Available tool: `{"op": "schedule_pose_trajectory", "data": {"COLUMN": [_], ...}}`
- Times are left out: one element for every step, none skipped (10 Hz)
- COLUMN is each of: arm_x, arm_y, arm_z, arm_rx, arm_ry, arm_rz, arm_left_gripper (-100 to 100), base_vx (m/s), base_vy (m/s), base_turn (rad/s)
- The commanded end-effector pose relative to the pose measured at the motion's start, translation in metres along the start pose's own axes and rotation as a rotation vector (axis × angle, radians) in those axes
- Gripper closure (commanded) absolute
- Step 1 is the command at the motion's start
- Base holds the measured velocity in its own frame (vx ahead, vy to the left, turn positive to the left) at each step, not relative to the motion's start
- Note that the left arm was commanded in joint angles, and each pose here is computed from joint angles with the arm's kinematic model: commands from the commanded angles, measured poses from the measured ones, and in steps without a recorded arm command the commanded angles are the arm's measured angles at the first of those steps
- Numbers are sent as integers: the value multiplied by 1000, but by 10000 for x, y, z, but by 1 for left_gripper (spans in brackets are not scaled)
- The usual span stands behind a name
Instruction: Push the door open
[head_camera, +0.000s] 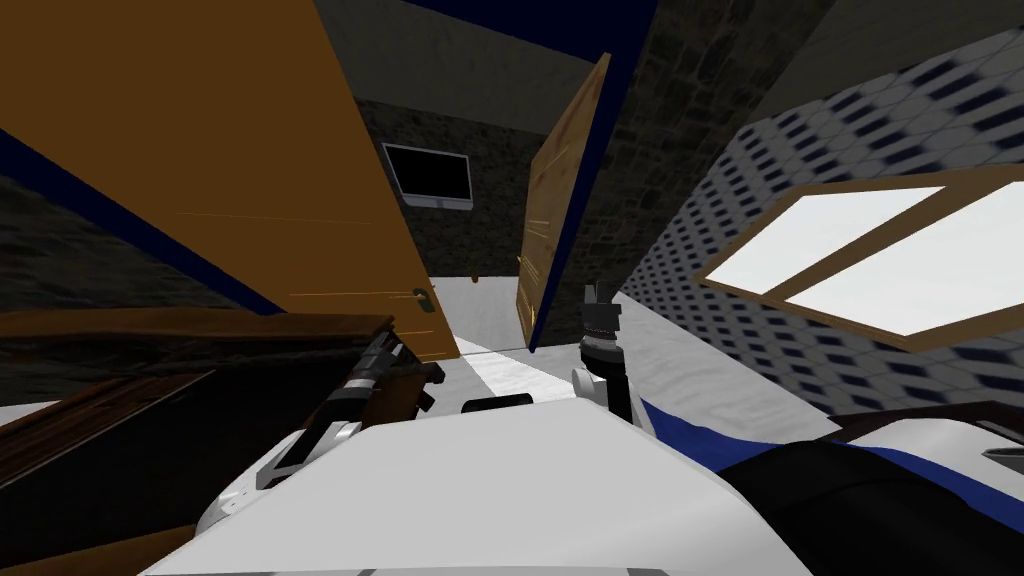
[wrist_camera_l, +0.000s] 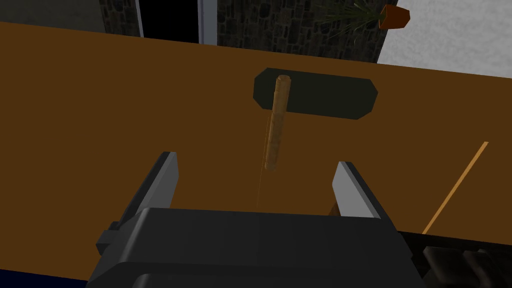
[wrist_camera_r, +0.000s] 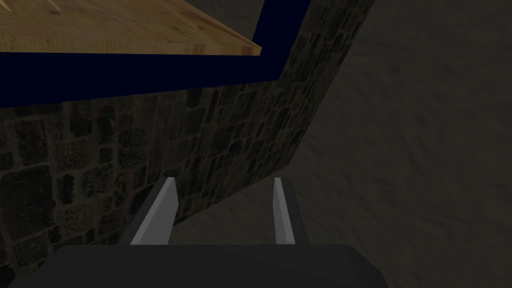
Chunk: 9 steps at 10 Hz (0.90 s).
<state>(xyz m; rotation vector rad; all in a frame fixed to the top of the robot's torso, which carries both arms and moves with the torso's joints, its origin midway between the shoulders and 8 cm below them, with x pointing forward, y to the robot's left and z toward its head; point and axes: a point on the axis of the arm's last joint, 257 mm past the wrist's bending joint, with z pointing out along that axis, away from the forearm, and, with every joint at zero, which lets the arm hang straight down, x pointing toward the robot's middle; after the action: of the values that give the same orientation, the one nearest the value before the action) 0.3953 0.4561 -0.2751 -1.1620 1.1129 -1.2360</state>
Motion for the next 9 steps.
{"op": "schedule_pose_trajectory", "data": {"arm_x": [-139, -238, -333, -420, -508, -596, -680, -752, -824], "arm_y": [57, 80, 100, 115, 127, 137, 145, 149, 152], "arm_z": [-20, -38, -57, -75, -93, -112, -130, -146, -163], "arm_rx": [-16, -25, -34, -41, -48, -54, -60, -65, -69], "arm_ry": [-17, -28, -38, -48, -58, -68, -78, -87, -96], "arm_rz": [0, 1, 2, 3, 4, 5, 7, 8, 9], "arm_left_gripper": [-100, -100, -100, -100, -100, -100, -100, -100, -100], "base_vx": [75, 67, 77, 83, 77, 77, 68, 62, 71], "base_vy": [59, 50, 60, 70, 63, 56, 57, 59, 59], "base_turn": [-124, -102, -124, -120, -108, -111, -110, -105, -76]}}
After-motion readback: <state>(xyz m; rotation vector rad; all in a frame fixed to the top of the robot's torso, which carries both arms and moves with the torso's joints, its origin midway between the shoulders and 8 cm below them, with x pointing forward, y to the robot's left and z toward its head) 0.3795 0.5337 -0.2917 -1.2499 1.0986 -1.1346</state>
